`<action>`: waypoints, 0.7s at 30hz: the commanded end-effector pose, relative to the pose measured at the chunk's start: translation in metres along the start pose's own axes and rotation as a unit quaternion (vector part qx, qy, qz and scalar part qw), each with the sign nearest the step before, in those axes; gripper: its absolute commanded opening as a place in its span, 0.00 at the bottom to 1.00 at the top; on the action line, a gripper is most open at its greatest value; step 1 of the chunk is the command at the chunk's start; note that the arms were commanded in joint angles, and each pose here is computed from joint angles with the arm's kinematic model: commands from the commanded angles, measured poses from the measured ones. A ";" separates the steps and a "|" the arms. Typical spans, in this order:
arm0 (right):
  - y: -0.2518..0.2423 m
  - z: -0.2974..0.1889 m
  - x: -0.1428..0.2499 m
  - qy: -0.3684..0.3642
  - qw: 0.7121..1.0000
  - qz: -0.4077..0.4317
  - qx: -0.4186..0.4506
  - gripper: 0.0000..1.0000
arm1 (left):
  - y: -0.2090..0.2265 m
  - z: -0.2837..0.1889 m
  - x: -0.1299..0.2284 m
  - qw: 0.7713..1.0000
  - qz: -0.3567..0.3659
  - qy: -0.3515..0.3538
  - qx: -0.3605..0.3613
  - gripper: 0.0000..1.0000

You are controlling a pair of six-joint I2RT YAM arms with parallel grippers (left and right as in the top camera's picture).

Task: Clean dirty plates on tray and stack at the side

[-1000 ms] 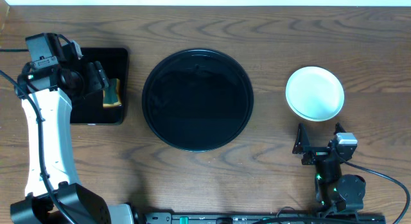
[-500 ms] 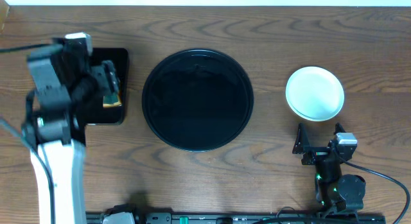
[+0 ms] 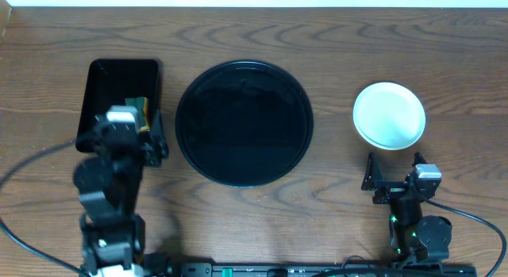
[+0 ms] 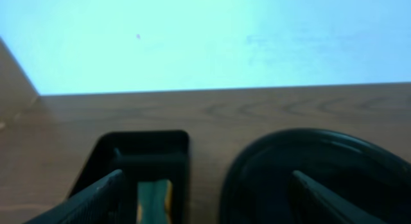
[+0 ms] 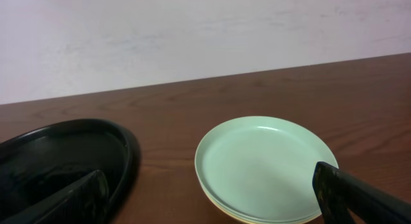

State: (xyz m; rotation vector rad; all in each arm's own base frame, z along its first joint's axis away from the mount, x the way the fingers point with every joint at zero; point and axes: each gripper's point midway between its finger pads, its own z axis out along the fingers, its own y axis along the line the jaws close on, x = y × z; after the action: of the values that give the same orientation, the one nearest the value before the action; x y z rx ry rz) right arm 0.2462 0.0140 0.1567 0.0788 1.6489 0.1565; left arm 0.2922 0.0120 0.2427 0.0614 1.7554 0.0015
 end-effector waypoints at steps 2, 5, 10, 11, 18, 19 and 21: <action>0.001 0.000 0.001 0.000 1.000 -0.005 -0.003 0.99 | -0.008 -0.011 0.021 0.999 0.014 -0.031 0.002 0.80; 0.001 0.000 0.000 -0.001 1.000 -0.005 -0.003 0.99 | -0.009 -0.019 0.037 0.999 0.017 -0.048 -0.010 0.80; 0.001 0.000 0.000 -0.001 1.000 -0.005 -0.003 0.99 | -0.014 -0.027 0.057 0.997 0.023 -0.070 -0.010 0.80; 0.001 0.000 0.000 -0.001 1.000 -0.005 -0.003 0.99 | -0.014 -0.028 0.060 0.997 0.027 -0.074 -0.009 0.80; 0.001 0.000 0.001 0.000 1.000 -0.005 -0.003 0.99 | -0.022 -0.029 0.084 0.996 0.047 -0.072 0.000 0.80; 0.001 0.000 0.000 -0.001 1.000 -0.005 -0.003 0.99 | -0.023 -0.028 0.090 0.997 0.052 -0.060 0.004 0.80; 0.001 0.000 0.000 -0.001 1.000 -0.005 -0.003 0.99 | -0.025 -0.028 0.100 0.997 0.059 -0.042 0.008 0.80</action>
State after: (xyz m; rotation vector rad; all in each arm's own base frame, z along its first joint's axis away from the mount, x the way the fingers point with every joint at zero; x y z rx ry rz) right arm 0.2461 0.0141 0.1569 0.0781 1.6481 0.1566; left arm 0.2465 -0.0068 0.1532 0.1381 1.6595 0.0397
